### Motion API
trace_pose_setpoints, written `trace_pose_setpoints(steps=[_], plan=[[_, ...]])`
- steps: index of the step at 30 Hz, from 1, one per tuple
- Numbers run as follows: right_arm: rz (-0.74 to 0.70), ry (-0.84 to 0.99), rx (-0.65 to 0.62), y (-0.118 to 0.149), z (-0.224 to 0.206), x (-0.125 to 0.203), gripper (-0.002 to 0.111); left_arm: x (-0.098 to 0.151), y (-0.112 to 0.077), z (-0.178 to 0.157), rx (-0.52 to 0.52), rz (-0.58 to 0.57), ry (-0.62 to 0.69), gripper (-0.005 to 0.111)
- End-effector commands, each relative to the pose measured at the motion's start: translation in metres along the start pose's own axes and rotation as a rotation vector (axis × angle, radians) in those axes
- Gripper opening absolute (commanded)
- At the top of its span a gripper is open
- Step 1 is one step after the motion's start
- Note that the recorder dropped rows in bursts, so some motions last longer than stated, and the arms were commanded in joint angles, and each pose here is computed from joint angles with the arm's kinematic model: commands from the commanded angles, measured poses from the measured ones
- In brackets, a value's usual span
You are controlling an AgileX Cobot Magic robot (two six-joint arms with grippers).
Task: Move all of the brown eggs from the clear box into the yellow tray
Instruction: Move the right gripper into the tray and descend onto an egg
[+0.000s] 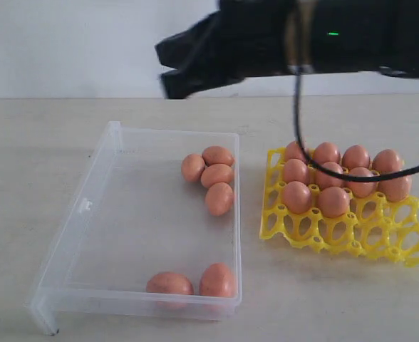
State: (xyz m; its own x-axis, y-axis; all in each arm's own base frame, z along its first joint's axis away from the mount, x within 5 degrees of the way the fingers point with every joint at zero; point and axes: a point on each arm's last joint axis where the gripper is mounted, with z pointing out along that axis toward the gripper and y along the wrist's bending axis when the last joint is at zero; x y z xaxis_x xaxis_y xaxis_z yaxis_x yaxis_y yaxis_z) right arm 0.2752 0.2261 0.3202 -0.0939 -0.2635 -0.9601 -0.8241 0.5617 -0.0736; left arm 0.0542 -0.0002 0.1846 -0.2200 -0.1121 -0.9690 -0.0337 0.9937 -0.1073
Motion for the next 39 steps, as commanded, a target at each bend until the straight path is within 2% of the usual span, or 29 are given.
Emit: trace_pose_setpoints(steps=[1, 3, 4, 6, 9, 12, 17, 19, 22, 25, 27, 31, 39], plan=[[-0.261, 0.2, 0.621, 0.022, 0.026, -0.025, 0.0, -0.001, 0.0, 0.0, 0.003, -0.002, -0.008, -0.004], [-0.341, 0.37, 0.657, 0.024, 0.043, -0.024, 0.0, -0.001, 0.0, 0.0, 0.003, -0.002, -0.008, -0.004], [-0.306, 0.442, 0.604, 0.025, 0.05, -0.026, 0.0, -0.001, 0.0, 0.0, 0.003, -0.002, -0.008, -0.004], [-0.163, 0.588, 0.466, 0.023, 0.067, -0.024, 0.0, -0.001, 0.0, 0.0, 0.003, -0.002, -0.008, -0.004], [0.058, 0.704, 0.287, 0.015, 0.09, -0.022, 0.0, -0.001, 0.0, 0.0, 0.003, -0.002, -0.008, -0.004], [0.185, 0.732, 0.221, 0.005, 0.109, -0.023, 0.0, -0.001, 0.0, 0.0, 0.003, -0.002, -0.008, -0.004], [0.174, 0.797, 0.244, -0.006, 0.138, 0.0, 0.0, -0.001, 0.0, 0.0, 0.003, -0.002, -0.008, -0.004], [0.182, 0.834, 0.247, -0.008, 0.147, 0.013, 0.004, -0.001, 0.0, 0.0, 0.003, -0.002, -0.008, -0.004], [0.198, 0.877, 0.251, -0.007, 0.156, 0.03, 0.022, -0.001, 0.0, 0.0, 0.003, -0.002, -0.008, -0.004], [0.243, 0.901, 0.28, -0.008, 0.163, 0.042, 0.048, -0.001, 0.0, 0.0, 0.003, -0.002, -0.008, -0.004], [0.306, 0.904, 0.344, -0.01, 0.166, 0.049, 0.057, -0.001, 0.0, 0.0, 0.003, -0.002, -0.008, -0.004], [0.451, 0.9, 0.469, -0.019, 0.171, 0.064, 0.058, -0.001, 0.0, 0.0, 0.003, -0.002, -0.008, -0.004], [0.592, 0.881, 0.522, -0.045, 0.174, 0.082, 0.058, -0.001, 0.0, 0.0, 0.003, -0.002, -0.008, -0.004]])
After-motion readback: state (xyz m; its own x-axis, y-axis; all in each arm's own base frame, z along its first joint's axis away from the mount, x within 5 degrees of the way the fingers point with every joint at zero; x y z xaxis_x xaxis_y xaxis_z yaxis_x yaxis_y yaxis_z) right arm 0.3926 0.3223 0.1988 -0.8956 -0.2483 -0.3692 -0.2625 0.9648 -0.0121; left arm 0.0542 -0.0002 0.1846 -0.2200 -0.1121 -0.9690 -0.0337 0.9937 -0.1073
